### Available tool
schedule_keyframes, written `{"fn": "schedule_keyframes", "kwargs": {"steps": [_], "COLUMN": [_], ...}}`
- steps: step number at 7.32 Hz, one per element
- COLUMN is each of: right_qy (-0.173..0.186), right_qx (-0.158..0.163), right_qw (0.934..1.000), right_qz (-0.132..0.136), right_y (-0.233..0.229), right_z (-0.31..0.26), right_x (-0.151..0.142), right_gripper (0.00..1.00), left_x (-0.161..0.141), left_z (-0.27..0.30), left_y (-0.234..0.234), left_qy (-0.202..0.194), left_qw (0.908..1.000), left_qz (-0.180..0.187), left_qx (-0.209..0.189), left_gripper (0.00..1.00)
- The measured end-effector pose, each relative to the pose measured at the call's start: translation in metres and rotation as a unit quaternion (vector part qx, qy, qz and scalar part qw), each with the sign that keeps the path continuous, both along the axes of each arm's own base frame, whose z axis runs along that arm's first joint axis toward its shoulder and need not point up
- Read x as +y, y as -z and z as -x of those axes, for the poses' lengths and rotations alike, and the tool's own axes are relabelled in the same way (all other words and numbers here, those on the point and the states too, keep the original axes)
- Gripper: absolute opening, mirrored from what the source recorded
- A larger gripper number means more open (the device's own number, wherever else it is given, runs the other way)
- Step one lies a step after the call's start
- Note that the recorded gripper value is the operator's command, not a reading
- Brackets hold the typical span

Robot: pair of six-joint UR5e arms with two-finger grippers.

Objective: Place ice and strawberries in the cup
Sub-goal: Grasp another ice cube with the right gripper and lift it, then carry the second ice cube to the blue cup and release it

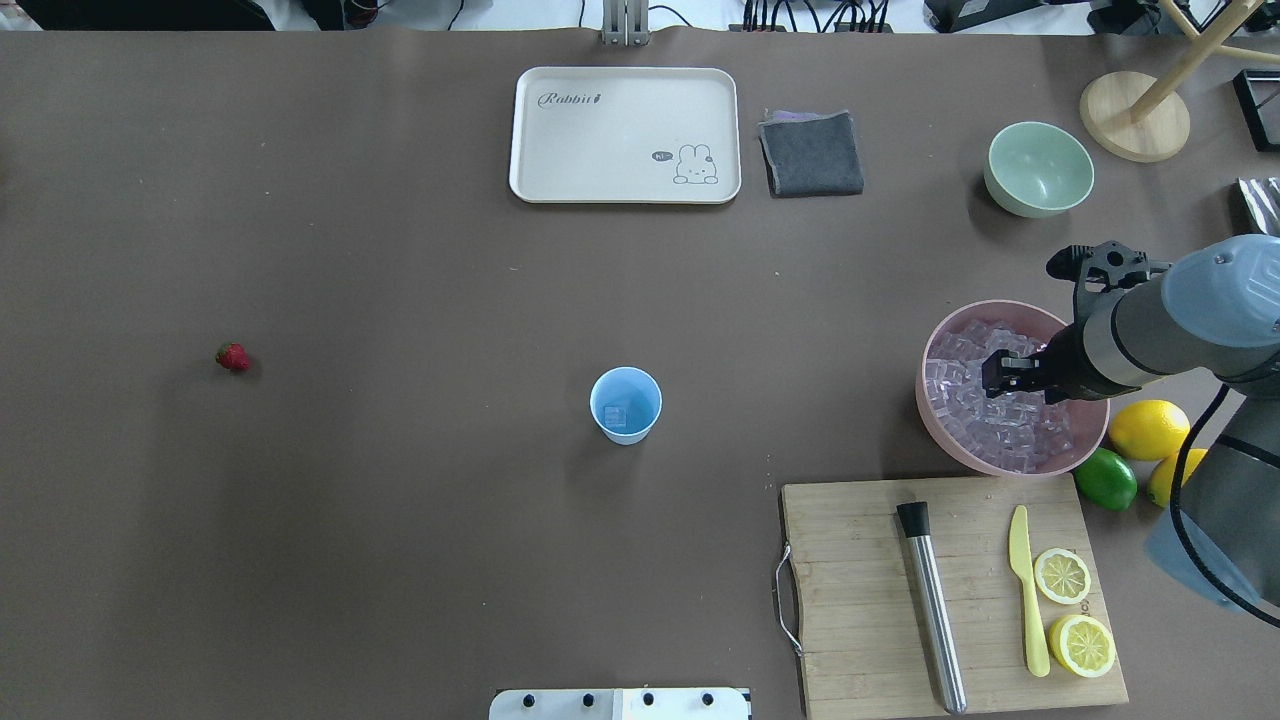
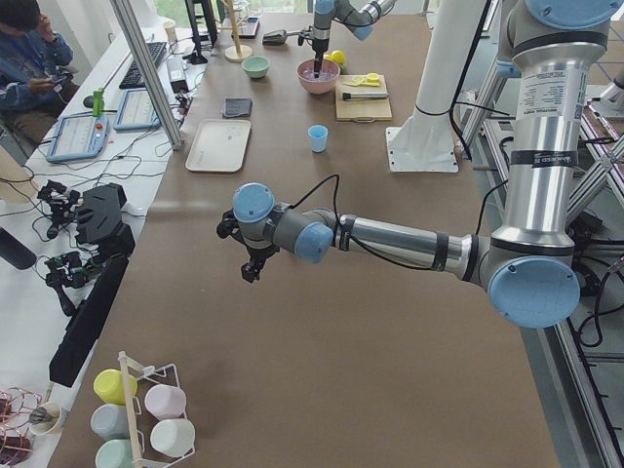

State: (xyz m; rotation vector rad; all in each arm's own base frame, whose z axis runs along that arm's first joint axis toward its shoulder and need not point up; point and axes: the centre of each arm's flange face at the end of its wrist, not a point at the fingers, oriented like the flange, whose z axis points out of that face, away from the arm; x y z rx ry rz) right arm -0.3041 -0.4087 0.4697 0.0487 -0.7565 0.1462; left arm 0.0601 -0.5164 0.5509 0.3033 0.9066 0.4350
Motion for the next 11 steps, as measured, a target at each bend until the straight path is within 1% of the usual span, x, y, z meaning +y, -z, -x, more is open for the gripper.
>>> {"fn": "schedule_keyframes", "kwargs": {"steps": [5, 9, 10, 11], "right_qy": [0.006, -0.002, -0.002, -0.001], "right_qx": [-0.012, -0.056, -0.065, -0.067], "right_qw": [0.9999, 0.9984, 0.9978, 0.9977], "right_qz": [-0.009, -0.01, -0.014, -0.012], "right_y": [0.015, 0.053, 0.066, 0.09], "right_z": [0.0, -0.03, -0.027, -0.017], "right_x": [0.001, -0.009, -0.014, -0.024], "right_gripper": [0.0, 0.0, 0.0, 0.0], "left_x": [0.001, 0.003, 0.003, 0.003], "left_z": [-0.001, 0.0, 0.0, 0.0], "left_y": [-0.001, -0.003, -0.004, -0.004], "left_qy": [-0.001, -0.001, -0.001, -0.001], "left_qw": [1.0, 1.0, 1.0, 1.0], "left_qz": [-0.006, -0.006, -0.007, -0.007], "left_qx": [0.001, 0.001, 0.002, 0.002], "left_gripper": [0.98, 0.98, 0.98, 0.98]}}
